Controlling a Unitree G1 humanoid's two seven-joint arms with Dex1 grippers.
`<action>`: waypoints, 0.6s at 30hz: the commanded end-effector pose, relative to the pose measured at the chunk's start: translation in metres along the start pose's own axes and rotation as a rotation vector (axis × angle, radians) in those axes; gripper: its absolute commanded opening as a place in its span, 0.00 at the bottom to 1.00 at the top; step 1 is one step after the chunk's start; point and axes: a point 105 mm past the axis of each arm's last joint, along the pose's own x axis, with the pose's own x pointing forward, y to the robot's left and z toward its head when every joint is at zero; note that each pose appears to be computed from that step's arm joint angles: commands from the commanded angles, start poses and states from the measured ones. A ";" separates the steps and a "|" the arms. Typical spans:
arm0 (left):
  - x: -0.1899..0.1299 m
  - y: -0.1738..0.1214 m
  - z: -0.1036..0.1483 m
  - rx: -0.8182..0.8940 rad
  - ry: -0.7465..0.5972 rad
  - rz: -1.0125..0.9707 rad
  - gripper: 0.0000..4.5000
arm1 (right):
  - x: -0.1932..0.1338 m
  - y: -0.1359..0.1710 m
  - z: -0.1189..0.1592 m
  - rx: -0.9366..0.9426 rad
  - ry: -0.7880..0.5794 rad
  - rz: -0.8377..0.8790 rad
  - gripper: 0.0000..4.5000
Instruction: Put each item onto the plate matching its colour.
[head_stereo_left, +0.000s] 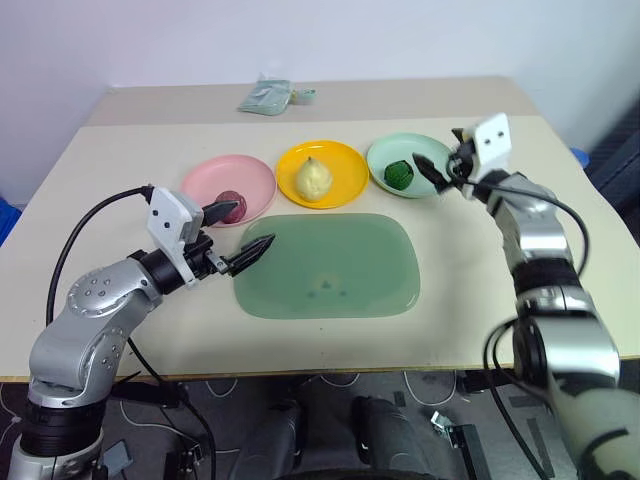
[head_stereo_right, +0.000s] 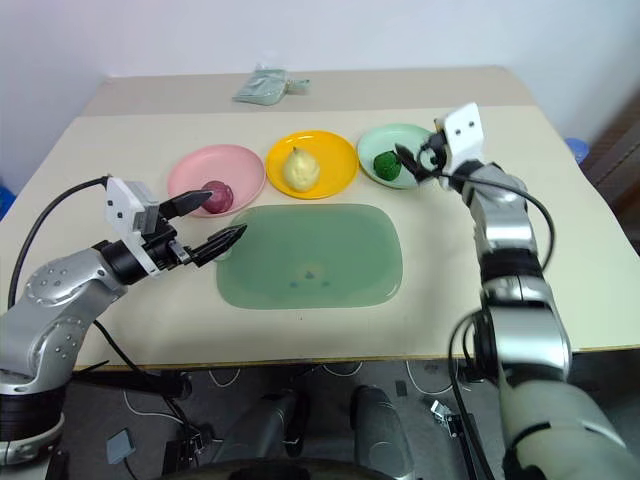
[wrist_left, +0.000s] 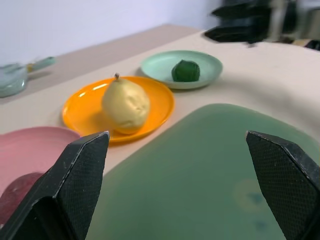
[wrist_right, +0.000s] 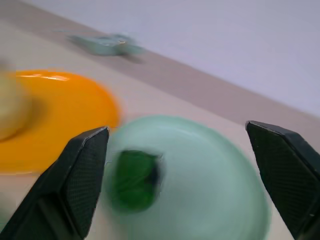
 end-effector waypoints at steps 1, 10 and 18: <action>-0.006 0.001 0.001 0.062 -0.016 -0.002 1.00 | -0.038 0.022 0.034 -0.021 -0.064 0.041 0.99; -0.021 0.008 -0.034 0.100 0.044 0.054 1.00 | -0.130 0.061 -0.005 0.094 0.107 0.002 0.99; -0.025 0.010 -0.040 0.115 0.036 0.051 1.00 | -0.149 0.054 -0.015 0.122 0.132 -0.054 0.99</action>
